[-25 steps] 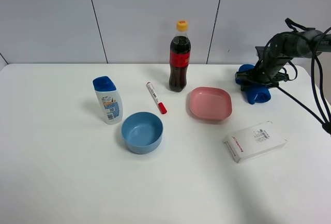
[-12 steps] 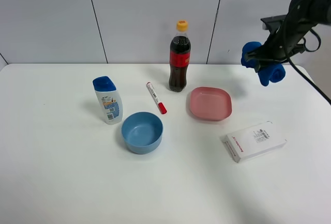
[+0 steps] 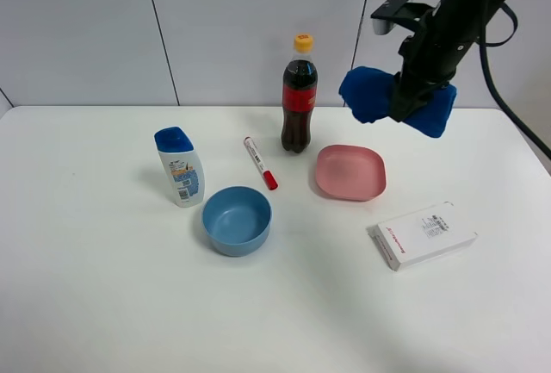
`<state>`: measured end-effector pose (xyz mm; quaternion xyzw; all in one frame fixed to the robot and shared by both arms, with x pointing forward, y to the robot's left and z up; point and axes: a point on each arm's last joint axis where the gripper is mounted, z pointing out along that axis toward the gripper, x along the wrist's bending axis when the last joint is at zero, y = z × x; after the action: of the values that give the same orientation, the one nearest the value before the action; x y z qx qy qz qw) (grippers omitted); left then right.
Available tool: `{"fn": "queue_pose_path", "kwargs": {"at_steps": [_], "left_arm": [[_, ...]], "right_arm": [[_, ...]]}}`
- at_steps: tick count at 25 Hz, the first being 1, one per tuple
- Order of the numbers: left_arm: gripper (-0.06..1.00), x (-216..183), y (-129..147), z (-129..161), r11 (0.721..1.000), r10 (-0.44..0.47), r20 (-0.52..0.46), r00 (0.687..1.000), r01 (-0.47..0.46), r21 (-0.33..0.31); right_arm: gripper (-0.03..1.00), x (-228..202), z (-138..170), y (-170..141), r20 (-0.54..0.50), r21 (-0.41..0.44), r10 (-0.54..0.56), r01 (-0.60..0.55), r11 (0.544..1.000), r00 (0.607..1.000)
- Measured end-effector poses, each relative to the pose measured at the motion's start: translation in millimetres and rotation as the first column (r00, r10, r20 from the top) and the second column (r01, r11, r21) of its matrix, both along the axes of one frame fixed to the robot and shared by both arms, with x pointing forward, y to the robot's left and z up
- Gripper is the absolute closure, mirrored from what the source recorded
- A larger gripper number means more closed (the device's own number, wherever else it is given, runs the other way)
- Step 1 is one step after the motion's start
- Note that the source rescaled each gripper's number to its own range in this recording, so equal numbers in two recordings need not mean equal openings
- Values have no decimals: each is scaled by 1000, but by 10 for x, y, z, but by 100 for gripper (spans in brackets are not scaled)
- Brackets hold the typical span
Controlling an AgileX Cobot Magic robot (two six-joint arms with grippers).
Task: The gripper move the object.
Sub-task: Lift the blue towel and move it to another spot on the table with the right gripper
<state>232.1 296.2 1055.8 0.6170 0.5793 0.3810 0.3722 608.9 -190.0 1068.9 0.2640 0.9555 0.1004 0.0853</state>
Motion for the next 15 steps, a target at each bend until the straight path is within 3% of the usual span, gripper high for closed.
{"fn": "queue_pose_path", "kwargs": {"at_steps": [8,12,15], "left_arm": [[-6,0,0,0,1000,0,0,1000,0,0],[-6,0,0,0,1000,0,0,1000,0,0],[-6,0,0,0,1000,0,0,1000,0,0]], "right_arm": [[97,-264,-4,663,6,-11,237,-237,972,972],[97,-460,-50,977,-15,-5,272,-272,962,962],[97,-638,-238,1101,-93,-16,248,-250,968,964]]}}
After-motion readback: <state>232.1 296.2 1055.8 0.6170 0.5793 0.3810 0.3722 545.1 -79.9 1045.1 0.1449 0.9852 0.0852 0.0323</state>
